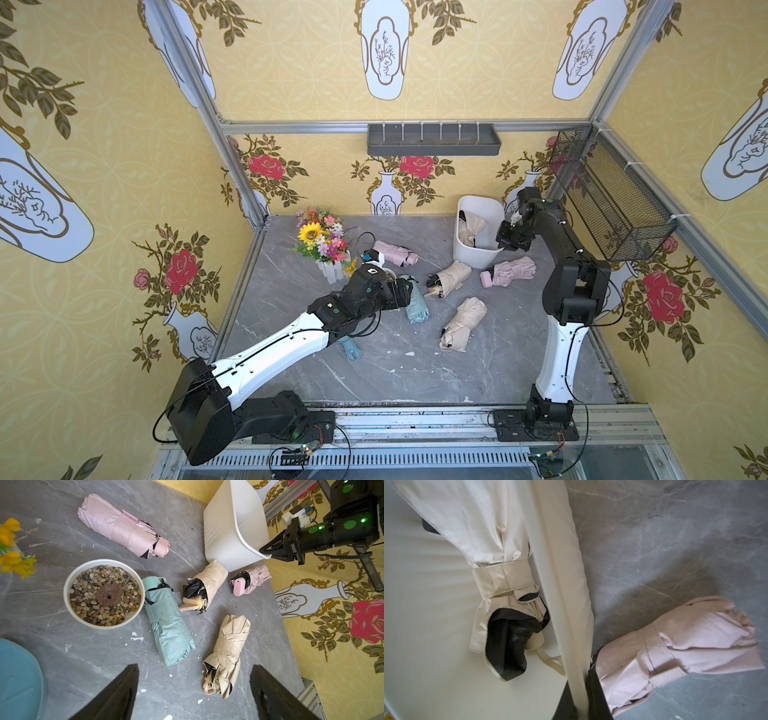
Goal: Put the umbrella into the storage box
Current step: Move the storage box to the center of the board.
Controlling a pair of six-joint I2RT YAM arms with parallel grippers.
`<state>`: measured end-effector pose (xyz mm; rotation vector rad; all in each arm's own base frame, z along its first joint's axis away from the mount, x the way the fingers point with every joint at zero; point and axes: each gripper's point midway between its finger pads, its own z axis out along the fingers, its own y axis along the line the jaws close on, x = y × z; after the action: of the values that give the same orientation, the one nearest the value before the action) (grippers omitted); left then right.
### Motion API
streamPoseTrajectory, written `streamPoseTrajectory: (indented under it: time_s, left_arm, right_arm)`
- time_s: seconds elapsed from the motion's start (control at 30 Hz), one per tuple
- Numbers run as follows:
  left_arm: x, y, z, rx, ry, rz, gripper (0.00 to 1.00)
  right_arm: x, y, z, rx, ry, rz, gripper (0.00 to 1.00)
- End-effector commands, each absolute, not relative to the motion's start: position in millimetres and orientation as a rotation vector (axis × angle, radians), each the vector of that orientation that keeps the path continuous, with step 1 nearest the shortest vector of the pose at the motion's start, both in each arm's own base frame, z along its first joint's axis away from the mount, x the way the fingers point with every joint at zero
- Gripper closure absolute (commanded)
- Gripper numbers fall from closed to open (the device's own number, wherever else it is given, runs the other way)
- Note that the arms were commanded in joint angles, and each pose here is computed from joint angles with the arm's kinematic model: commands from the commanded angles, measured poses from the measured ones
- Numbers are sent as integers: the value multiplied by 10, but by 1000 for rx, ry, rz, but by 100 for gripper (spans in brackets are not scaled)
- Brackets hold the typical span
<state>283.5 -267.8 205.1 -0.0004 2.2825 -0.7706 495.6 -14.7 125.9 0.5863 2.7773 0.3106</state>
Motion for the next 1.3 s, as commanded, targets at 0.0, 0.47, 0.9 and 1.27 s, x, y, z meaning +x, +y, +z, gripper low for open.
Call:
streamPoseTrajectory:
  time_s: [0.0,0.47,0.9,1.27]
  left_arm:
    - [2845,-2680,2099,3,2268,-772,11]
    - [2851,-2731,2126,48,2263,-778,10]
    - [2827,-2750,2090,84,2277,-776,10]
    - [2722,-2898,1978,134,2310,-761,11]
  right_arm:
    - [4823,-206,1294,555,2809,299,94]
    - [4243,-283,1264,513,2942,249,100]
    - [4238,-380,1616,575,2830,223,41]
    - [3690,-508,2031,705,2686,259,12]
